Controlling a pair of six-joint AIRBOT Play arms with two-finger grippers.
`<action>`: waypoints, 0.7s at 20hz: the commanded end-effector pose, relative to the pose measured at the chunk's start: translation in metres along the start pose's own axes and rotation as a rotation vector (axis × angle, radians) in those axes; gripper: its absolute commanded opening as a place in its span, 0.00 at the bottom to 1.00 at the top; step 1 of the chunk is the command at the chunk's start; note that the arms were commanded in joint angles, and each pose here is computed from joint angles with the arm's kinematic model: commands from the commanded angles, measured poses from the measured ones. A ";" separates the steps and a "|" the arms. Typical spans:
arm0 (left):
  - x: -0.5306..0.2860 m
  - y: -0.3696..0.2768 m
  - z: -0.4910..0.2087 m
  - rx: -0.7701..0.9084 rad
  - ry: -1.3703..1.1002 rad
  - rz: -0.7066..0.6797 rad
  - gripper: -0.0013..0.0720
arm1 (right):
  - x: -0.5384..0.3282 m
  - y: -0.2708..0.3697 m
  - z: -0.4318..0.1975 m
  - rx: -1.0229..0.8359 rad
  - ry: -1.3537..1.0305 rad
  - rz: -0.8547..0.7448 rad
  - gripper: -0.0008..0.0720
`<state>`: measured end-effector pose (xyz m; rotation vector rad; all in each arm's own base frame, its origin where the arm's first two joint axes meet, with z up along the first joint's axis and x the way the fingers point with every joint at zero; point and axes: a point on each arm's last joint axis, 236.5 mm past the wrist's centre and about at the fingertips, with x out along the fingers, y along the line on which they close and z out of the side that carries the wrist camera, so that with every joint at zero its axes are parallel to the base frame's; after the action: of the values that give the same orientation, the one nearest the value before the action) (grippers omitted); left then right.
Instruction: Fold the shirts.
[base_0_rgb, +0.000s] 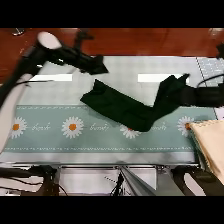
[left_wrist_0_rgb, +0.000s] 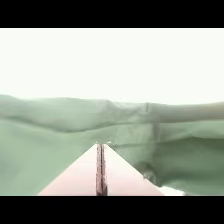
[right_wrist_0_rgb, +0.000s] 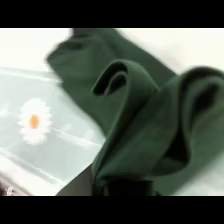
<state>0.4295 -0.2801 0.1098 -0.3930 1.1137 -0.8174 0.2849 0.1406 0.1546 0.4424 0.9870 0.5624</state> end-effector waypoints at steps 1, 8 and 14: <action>-0.129 0.031 0.012 0.121 -0.175 0.241 0.05 | 0.062 0.053 0.030 -0.071 0.034 0.105 0.04; -0.209 -0.002 -0.088 0.107 -0.372 0.338 0.05 | 0.229 0.094 0.047 -0.124 0.250 0.173 0.04; -0.159 0.031 -0.181 -0.081 -0.323 0.310 0.05 | 0.311 0.087 0.044 0.023 0.325 0.245 0.04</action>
<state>0.2674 -0.1237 0.1539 -0.3239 0.8409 -0.4652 0.4246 0.3721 0.0486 0.4178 1.2118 0.8471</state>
